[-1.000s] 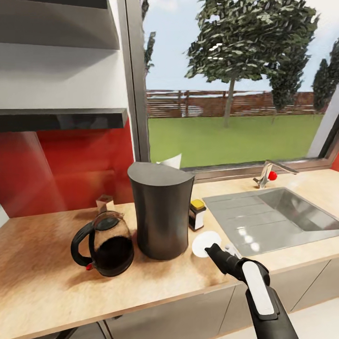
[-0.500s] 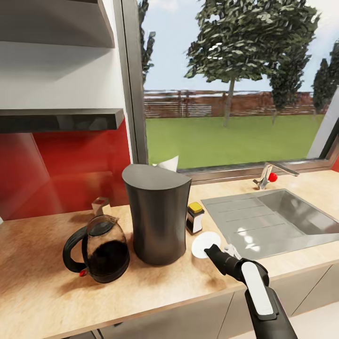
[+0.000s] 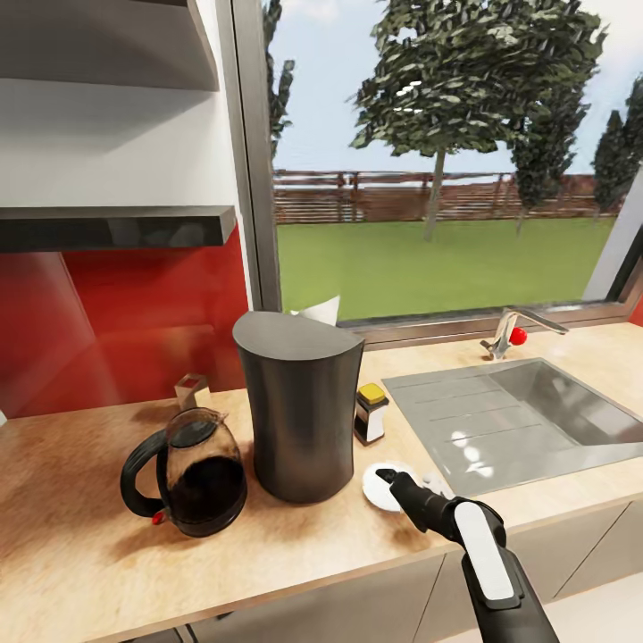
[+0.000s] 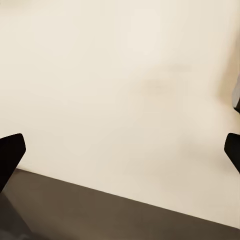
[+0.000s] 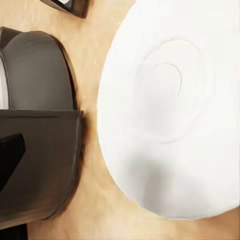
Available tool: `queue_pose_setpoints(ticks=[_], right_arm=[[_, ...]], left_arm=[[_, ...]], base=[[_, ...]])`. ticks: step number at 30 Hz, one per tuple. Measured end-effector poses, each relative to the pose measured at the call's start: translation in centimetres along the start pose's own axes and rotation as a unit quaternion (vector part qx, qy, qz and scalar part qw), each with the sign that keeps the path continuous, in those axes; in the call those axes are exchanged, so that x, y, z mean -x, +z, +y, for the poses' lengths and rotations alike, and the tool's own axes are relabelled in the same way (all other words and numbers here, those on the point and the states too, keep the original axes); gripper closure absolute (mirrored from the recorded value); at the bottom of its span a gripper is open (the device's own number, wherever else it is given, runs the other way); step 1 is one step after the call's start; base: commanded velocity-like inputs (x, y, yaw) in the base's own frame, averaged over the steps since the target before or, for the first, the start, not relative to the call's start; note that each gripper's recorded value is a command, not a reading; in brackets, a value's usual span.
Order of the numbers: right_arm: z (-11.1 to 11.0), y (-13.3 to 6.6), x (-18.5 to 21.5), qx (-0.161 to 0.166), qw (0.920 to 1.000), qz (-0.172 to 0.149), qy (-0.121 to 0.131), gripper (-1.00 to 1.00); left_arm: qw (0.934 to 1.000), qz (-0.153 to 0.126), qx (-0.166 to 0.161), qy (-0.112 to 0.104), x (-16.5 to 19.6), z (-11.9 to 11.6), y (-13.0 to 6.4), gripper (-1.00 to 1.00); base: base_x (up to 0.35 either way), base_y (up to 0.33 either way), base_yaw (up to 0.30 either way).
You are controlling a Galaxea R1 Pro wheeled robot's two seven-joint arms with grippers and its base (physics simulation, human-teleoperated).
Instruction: Set up a coffee station on the kitchen countertop: keep the coffee maker on the countertop, move the bottle of coffee from the kitchen shelf to the counter next to the coffee maker, place a paper coffee filter on top of the coffee maker, put the saucer next to the coffee maker with the coffee cup on the saucer, and place the electric kettle next to the coffee maker.
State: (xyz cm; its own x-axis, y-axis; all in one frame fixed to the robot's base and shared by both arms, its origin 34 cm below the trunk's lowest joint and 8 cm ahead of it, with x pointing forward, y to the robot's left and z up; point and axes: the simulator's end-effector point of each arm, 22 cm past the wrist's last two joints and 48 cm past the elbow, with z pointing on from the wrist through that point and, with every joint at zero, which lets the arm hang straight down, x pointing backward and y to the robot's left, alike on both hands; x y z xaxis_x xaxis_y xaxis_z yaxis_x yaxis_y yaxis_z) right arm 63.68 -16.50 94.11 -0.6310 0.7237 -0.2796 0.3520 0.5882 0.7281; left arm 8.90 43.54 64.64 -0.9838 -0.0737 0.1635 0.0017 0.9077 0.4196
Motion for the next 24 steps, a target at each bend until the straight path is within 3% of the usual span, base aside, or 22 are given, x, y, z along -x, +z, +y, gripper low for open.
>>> queue_pose_setpoints(ticks=[8, 24], right_arm=[[0.05, -0.01, 0.04, 0.001, 1.0, -0.001, 0.001, -1.0], [0.61, -0.16, 0.28, 0.007, 1.0, -0.004, -0.001, -1.0]], left_arm=[[1.0, -0.001, 0.0, 0.001, 0.07, 0.02, 0.0, -1.0], [0.9999, 0.0, 0.017, -0.001, 0.03, 0.75, -0.01, -1.0]], base=[[0.0, -0.037, 0.0], [-0.091, -0.263, 0.0]])
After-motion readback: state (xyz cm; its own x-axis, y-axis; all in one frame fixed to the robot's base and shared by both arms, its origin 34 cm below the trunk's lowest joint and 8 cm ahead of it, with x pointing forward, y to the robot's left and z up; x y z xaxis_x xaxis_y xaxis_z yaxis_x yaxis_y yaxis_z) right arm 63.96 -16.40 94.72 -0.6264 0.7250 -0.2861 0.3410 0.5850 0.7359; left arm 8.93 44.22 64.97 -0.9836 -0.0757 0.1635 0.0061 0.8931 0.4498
